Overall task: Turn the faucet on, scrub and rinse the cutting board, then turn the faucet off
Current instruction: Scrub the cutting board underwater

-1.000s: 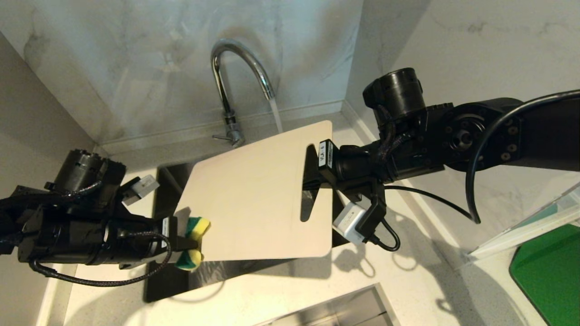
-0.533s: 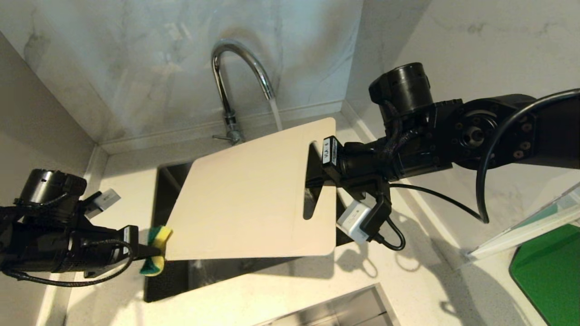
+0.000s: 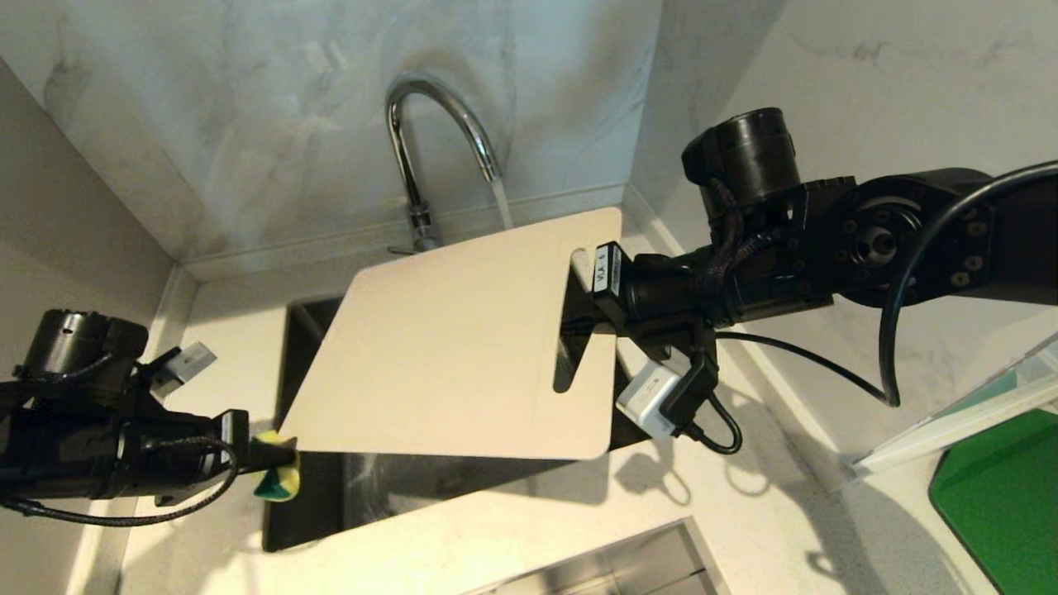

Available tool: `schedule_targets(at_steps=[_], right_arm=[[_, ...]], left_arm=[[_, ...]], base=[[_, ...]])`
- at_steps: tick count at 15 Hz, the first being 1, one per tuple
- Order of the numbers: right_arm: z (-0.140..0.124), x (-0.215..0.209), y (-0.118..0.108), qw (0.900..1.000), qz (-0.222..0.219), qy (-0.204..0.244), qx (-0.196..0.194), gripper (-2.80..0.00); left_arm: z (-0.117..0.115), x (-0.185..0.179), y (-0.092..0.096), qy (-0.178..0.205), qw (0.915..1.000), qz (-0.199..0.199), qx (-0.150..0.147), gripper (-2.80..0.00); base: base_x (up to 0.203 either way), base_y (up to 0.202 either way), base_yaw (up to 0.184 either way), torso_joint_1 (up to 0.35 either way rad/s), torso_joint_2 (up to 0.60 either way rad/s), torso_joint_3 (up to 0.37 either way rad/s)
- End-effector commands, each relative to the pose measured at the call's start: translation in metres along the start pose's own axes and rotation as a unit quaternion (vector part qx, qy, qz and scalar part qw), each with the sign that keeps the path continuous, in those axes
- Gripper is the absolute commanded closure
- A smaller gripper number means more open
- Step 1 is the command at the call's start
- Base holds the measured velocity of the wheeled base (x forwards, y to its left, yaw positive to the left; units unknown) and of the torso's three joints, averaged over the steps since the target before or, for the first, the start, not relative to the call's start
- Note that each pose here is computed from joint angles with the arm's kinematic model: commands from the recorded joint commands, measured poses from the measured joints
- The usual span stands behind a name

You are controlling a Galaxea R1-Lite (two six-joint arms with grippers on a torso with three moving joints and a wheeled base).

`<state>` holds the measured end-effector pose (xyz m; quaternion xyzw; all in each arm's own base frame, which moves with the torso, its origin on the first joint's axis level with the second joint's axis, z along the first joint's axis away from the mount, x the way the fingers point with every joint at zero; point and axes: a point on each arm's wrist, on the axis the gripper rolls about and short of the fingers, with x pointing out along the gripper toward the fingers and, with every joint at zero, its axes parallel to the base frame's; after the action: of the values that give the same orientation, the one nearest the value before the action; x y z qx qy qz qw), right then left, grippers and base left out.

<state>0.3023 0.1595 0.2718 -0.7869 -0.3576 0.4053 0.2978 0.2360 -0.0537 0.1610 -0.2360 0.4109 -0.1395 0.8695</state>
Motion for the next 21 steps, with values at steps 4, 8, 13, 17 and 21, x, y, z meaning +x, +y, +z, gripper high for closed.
schedule_targets(at_steps=[4,8,13,17,21], right_arm=[[0.001,0.002,0.002,1.0,0.004,-0.002,-0.005,0.0],[0.001,0.002,0.002,1.0,0.006,-0.001,-0.005,0.0],[0.003,0.003,0.003,1.0,0.007,-0.005,-0.001,0.0],[0.009,0.001,0.001,1.0,-0.001,0.006,0.004,0.0],[0.021,-0.01,-0.003,0.997,0.007,0.028,0.067,0.0]], left_arm=[[0.019,-0.031,-0.086,-0.012,0.9966,-0.068,0.045,0.0],[0.011,-0.036,-0.128,-0.002,0.9944,-0.075,0.075,0.0],[0.011,-0.039,-0.134,-0.006,0.9933,-0.083,0.08,0.0],[0.014,-0.049,-0.147,-0.021,0.9911,-0.1,0.086,0.0],[0.036,-0.079,-0.136,-0.064,0.9925,-0.077,0.07,0.0]], base=[[0.0,0.0,0.0,0.0,0.0,0.0],[0.0,0.0,0.0,0.0,0.0,0.0],[0.0,0.0,0.0,0.0,0.0,0.0],[0.0,0.0,0.0,0.0,0.0,0.0],[0.0,0.0,0.0,0.0,0.0,0.0]])
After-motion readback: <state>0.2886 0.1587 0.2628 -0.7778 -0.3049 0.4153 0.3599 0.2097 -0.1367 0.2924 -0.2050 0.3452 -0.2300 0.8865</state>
